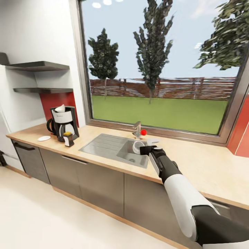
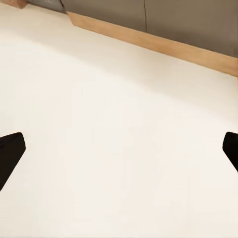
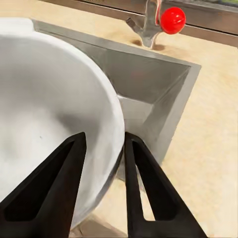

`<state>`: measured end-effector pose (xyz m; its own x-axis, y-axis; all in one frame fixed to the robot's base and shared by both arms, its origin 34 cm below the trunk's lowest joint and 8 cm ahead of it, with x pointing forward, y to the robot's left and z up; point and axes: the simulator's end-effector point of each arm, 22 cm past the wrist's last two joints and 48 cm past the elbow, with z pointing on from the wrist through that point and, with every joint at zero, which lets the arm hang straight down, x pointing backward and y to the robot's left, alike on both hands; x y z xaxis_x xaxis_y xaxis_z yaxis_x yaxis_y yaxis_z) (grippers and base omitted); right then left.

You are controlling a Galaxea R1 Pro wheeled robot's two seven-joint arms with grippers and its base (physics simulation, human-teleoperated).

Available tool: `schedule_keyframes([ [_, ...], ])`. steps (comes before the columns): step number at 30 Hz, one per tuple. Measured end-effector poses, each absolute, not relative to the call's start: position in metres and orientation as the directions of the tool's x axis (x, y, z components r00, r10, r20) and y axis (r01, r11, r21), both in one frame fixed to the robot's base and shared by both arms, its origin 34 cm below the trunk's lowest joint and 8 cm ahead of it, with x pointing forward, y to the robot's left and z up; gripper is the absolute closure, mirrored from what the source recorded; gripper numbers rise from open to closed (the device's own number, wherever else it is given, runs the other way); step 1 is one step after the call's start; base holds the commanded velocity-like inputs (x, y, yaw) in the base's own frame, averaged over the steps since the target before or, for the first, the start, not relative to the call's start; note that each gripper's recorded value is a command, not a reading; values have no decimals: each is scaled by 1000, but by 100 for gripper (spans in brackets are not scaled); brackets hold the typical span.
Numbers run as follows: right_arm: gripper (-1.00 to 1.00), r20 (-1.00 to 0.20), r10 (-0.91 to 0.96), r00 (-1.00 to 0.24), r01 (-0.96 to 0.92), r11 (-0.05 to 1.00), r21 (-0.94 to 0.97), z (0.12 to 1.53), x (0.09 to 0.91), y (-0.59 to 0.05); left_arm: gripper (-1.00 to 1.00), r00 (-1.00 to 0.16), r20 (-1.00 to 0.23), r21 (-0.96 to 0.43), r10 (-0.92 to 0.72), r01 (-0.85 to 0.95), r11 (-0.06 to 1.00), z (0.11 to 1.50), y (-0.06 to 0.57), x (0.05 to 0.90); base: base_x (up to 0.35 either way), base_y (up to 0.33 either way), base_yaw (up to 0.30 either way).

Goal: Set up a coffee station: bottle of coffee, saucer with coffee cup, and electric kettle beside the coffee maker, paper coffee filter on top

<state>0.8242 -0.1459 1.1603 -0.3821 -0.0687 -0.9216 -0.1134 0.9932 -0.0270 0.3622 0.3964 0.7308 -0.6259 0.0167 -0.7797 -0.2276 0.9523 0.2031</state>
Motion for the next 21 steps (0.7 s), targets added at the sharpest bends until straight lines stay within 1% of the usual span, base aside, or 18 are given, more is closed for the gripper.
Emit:
schedule_keyframes([
  [5, 100, -922, -69, -380, -114, 993, -28, 1162, 824, -146, -100, -624, -781, 203, 17, -228, 952, 731, 397, 363, 0, 303, 261],
  [8, 100, -923, -69, -378, -114, 993, -28, 1163, 824, -146, -100, -624, -782, 203, 18, -228, 952, 732, 397, 363, 0, 215, 261],
  [12, 100, -923, -70, -378, -113, 993, -29, 1164, 823, -146, -100, -622, -782, 202, 17, -228, 952, 732, 396, 363, 0, 57, 261],
  [21, 100, -924, -70, -375, -113, 993, -29, 1166, 823, -146, -100, -620, -784, 201, 17, -228, 953, 732, 396, 364, 0, 5, 261],
])
